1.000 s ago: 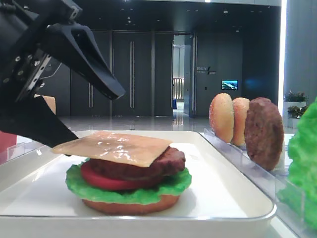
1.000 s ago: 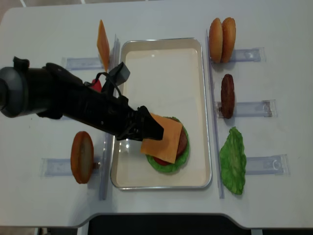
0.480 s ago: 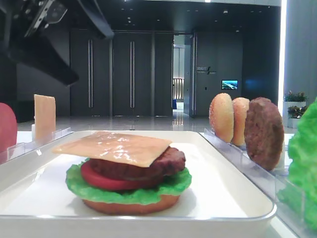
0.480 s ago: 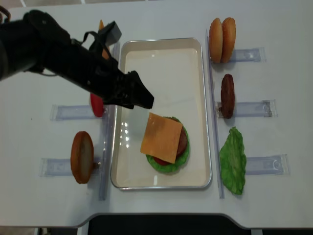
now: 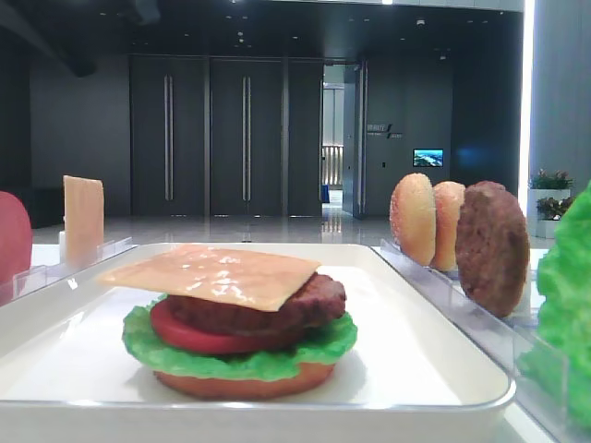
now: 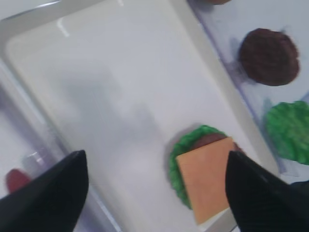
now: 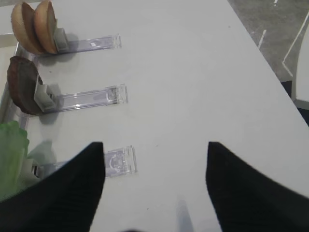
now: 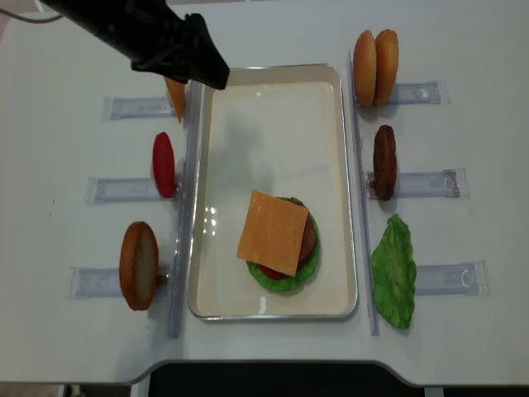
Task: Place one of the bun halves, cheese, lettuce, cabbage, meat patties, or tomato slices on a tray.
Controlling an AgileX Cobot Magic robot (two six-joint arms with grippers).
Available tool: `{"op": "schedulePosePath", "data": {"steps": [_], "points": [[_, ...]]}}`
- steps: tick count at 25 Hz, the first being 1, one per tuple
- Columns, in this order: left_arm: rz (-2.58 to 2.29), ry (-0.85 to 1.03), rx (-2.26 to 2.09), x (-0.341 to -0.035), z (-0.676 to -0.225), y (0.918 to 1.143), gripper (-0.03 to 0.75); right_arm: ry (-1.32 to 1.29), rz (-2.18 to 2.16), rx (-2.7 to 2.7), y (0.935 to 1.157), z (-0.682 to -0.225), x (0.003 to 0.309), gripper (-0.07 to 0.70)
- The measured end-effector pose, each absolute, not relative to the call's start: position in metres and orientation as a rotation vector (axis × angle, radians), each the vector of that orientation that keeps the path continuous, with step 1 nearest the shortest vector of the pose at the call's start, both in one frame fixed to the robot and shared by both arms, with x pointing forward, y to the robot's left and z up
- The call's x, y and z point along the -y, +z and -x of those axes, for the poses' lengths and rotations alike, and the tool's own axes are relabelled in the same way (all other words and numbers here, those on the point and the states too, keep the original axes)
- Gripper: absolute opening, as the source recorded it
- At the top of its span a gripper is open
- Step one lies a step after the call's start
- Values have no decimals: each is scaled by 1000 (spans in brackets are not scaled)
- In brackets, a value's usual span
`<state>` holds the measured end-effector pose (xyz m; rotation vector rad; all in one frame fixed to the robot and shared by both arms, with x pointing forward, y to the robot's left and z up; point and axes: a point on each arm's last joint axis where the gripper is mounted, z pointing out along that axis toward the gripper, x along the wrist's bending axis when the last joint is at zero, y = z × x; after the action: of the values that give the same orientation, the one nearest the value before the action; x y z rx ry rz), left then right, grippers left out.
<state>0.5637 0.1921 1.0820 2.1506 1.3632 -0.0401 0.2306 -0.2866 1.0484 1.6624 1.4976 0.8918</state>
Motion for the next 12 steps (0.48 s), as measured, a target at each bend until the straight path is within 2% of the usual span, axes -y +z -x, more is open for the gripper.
{"op": "schedulePosePath", "data": {"steps": [12], "points": [[-2097,319,-1788,-293,-569,1105,692,892,-1662,-1498,1048,-231,287,434]]}}
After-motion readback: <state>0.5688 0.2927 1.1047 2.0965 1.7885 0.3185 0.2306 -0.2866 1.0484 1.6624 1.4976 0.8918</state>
